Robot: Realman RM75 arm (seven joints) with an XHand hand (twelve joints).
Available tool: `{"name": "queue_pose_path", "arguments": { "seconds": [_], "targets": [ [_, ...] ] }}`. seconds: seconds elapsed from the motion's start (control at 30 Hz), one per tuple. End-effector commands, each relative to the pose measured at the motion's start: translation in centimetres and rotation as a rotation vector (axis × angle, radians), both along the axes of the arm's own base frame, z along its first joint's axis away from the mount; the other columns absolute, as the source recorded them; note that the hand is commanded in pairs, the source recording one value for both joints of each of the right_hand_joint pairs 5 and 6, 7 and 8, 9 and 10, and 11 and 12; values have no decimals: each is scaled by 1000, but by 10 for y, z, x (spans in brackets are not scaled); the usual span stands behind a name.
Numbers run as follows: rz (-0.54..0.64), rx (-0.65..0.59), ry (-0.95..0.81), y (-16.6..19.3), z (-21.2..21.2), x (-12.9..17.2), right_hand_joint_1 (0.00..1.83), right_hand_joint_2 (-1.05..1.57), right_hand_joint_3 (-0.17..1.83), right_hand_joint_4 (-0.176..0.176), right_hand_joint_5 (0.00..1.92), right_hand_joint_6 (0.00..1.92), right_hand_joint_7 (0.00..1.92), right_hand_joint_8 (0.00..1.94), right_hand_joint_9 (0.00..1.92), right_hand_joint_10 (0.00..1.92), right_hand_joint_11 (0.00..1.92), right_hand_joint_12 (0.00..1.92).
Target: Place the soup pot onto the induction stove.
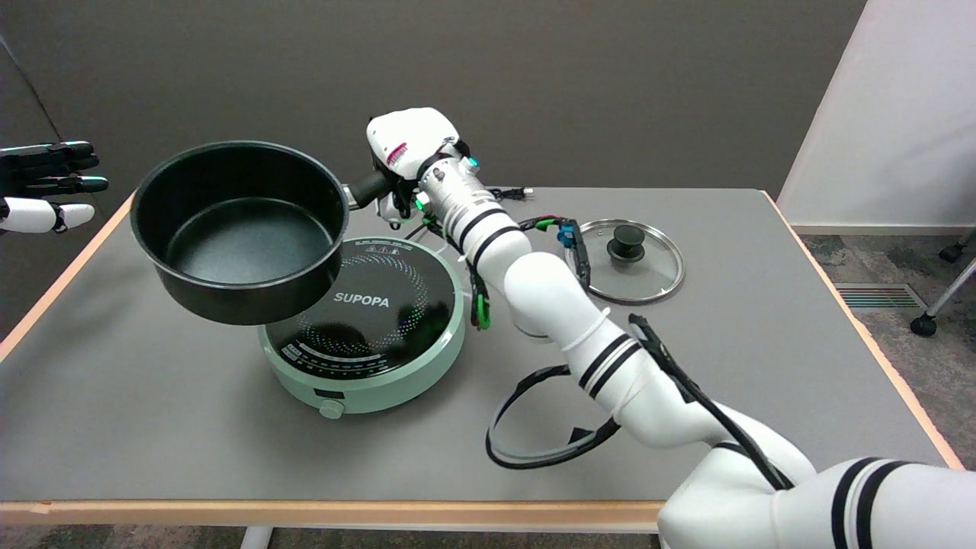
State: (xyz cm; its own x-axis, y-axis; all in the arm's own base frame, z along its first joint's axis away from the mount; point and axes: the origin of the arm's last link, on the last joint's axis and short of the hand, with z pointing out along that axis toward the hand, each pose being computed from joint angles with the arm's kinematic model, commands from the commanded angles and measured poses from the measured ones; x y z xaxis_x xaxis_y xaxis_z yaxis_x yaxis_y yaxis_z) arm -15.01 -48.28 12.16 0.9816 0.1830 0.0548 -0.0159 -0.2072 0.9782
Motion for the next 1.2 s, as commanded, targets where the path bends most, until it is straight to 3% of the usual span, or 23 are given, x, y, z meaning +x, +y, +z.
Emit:
{"name": "queue_pose_path", "arguments": {
  "seconds": [0.03, 0.3, 0.6, 0.7, 0.87, 1.2],
  "targets": [
    [-98, -157, -111, 2, -13, -19, 1144, 906, 1285, -91, 1776, 1776, 1776, 1776, 1776, 1776, 1776, 1776],
    [-71, -314, -101, 11, 3, -7, 1178, 780, 1403, -102, 1730, 1730, 1730, 1730, 1730, 1730, 1730, 1730],
    [-221, -452, -198, 17, 28, -25, 1186, 736, 1446, -106, 1710, 1710, 1710, 1710, 1710, 1710, 1710, 1710],
    [-264, -525, -103, 20, 28, -20, 1186, 738, 1445, -106, 1709, 1709, 1709, 1709, 1709, 1709, 1709, 1709],
    [-214, -494, -19, 21, 15, 1, 1165, 796, 1404, -107, 1702, 1702, 1702, 1702, 1702, 1702, 1702, 1702],
    [-269, -532, 12, 38, 2, 9, 1152, 851, 1360, -108, 1702, 1702, 1702, 1702, 1702, 1702, 1702, 1702]
  ]
}}
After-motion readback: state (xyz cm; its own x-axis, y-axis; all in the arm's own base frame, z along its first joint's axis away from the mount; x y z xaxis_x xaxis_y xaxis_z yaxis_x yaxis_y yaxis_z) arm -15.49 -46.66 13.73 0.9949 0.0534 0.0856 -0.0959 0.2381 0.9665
